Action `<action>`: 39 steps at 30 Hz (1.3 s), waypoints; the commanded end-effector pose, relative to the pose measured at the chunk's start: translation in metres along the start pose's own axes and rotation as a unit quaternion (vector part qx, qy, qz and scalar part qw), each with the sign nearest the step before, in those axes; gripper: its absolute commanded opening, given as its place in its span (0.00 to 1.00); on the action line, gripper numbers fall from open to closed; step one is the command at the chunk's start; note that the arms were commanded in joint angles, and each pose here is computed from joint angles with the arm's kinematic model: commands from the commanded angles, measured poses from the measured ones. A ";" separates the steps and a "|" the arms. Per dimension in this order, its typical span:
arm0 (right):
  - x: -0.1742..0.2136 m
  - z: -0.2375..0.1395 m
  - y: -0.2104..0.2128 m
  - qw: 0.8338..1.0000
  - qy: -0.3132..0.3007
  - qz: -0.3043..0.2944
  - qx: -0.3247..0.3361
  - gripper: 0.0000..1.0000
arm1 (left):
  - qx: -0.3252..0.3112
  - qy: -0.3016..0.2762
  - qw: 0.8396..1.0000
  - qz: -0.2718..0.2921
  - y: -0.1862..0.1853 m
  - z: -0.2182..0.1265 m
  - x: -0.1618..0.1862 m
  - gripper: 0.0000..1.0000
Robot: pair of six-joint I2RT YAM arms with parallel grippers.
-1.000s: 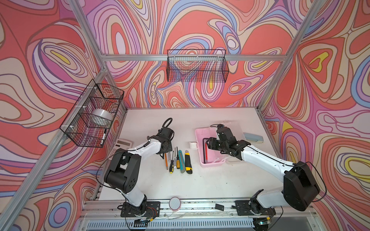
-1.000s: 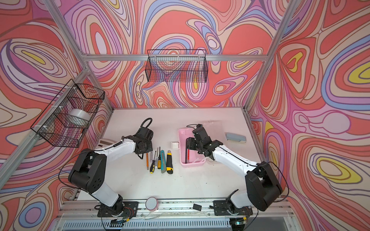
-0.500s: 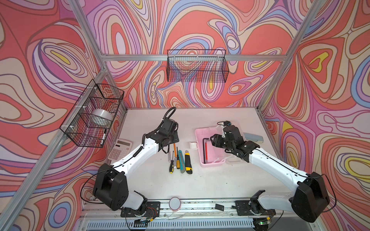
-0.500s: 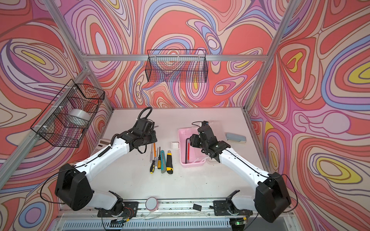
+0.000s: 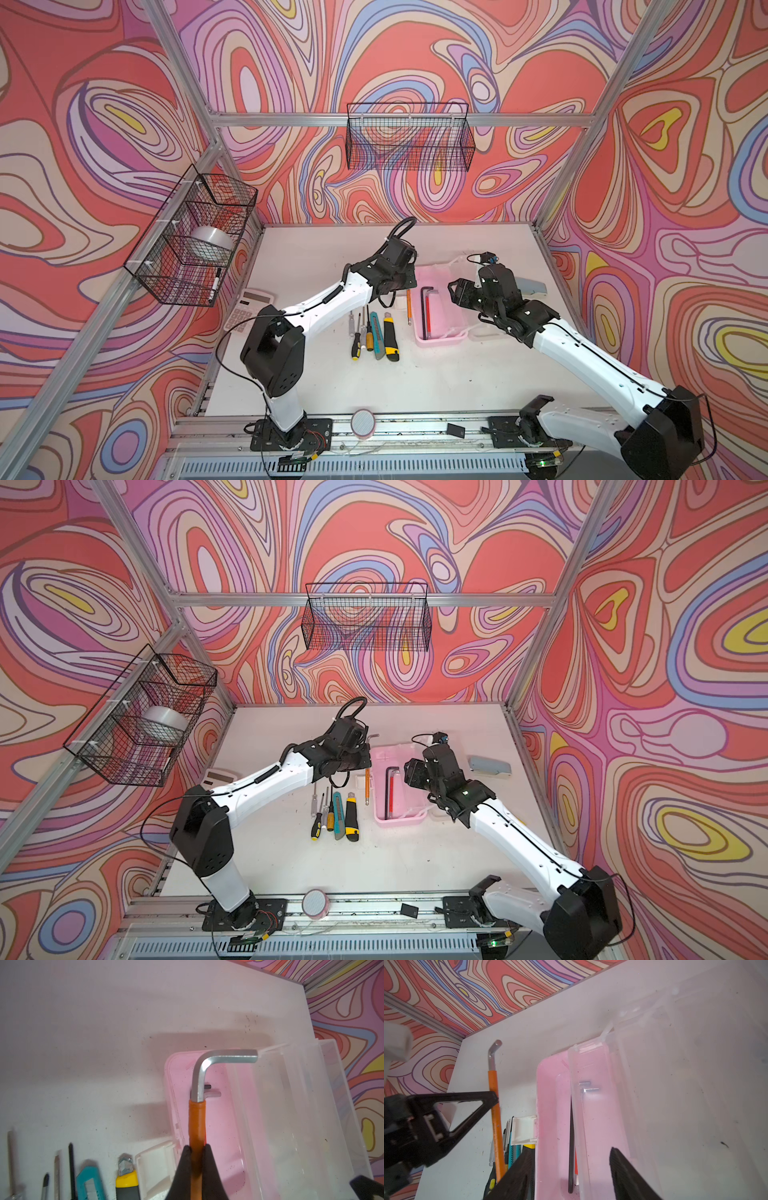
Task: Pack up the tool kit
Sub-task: 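Carry the orange hex key with the left gripper over the pink box, then lower the orange hex key into the box and open the left gripper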
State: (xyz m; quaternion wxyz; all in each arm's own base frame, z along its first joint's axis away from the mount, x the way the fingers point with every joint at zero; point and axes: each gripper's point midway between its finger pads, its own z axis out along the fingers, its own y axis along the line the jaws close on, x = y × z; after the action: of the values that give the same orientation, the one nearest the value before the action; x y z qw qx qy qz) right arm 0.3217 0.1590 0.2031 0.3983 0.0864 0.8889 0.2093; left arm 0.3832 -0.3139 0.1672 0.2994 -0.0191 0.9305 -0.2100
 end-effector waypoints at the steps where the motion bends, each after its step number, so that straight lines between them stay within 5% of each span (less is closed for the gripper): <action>1: 0.004 -0.003 -0.011 1.000 -0.001 0.001 0.018 0.62 | 0.032 -0.003 0.999 -0.012 -0.025 0.007 -0.004 0.00; 16: 0.013 0.002 -0.024 0.999 0.004 -0.006 0.036 0.63 | 0.001 0.038 0.999 -0.001 -0.024 0.060 0.017 0.00; 39: 0.009 0.013 -0.026 0.999 0.007 -0.009 0.038 0.64 | -0.071 0.089 0.993 0.019 0.017 0.090 0.056 0.00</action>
State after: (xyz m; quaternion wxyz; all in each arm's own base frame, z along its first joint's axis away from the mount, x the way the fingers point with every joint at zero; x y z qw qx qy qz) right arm 0.3200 0.1427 0.1731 0.3802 0.0940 0.9037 0.1731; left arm 0.3946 -0.3475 0.0754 0.2289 -0.0078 0.9598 -0.1620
